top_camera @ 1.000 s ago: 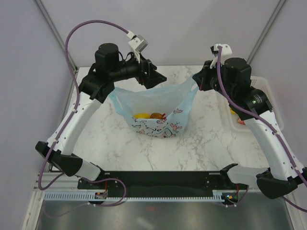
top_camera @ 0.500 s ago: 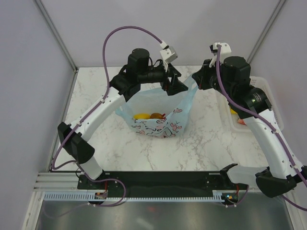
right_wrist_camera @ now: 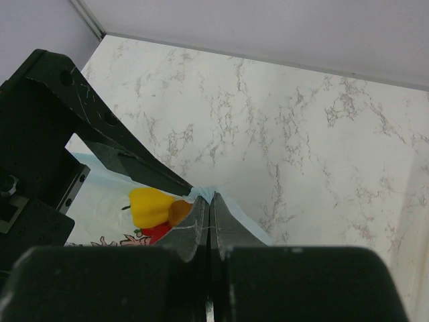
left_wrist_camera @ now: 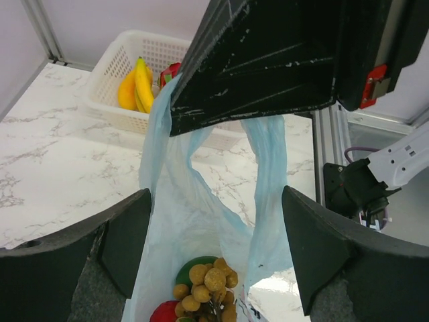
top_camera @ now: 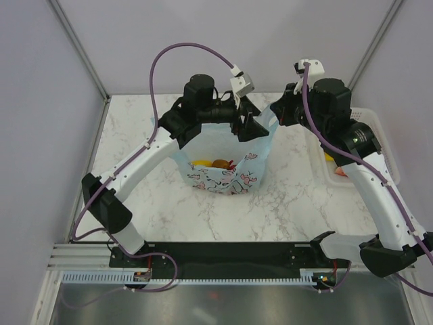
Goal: Place the fake fruits into the plastic bag and tie a complex knot
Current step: Adjust the plastic bag at the center of the board.
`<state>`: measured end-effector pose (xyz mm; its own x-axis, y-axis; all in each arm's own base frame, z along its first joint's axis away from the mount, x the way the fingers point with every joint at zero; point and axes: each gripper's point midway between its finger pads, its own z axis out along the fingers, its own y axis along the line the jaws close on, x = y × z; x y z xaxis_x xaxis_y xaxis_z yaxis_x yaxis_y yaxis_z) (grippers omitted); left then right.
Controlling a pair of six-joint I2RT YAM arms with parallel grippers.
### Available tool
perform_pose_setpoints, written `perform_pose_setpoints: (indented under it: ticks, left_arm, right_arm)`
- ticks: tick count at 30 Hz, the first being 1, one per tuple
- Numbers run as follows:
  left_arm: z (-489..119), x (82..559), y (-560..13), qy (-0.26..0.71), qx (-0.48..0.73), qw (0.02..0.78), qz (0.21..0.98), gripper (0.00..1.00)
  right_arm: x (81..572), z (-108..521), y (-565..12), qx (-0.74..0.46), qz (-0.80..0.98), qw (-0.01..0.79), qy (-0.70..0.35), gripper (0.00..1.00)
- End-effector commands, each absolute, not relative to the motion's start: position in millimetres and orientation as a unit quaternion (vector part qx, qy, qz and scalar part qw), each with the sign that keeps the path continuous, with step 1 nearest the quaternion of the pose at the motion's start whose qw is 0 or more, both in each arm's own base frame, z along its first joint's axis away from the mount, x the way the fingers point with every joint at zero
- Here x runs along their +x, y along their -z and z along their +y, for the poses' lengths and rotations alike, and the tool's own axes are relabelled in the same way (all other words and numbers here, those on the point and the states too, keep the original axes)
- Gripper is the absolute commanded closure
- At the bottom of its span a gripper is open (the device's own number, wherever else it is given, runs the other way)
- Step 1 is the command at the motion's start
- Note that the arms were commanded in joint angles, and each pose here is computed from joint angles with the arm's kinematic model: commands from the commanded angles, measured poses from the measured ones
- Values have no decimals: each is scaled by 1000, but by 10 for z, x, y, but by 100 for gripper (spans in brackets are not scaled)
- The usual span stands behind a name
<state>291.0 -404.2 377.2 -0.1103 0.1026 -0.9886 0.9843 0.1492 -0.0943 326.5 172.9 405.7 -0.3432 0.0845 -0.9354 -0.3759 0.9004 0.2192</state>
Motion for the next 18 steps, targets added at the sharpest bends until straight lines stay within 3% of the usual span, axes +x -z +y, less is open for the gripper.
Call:
perform_pose_setpoints:
  ticks: [1, 9, 18]
  left_arm:
    - [-3984, 2699, -4031, 485, 472, 490, 549, 14]
    - [-4056, 2645, -3965, 510, 468, 468, 550, 15]
    - [-4209, 2721, -3582, 475, 470, 471, 576, 24]
  right_arm:
    - [3283, 1684, -4168, -90, 785, 582, -195, 100]
    - [3285, 1722, -4220, -91, 781, 582, -205, 100]
    - [3290, 1725, -4308, -84, 775, 589, -211, 100]
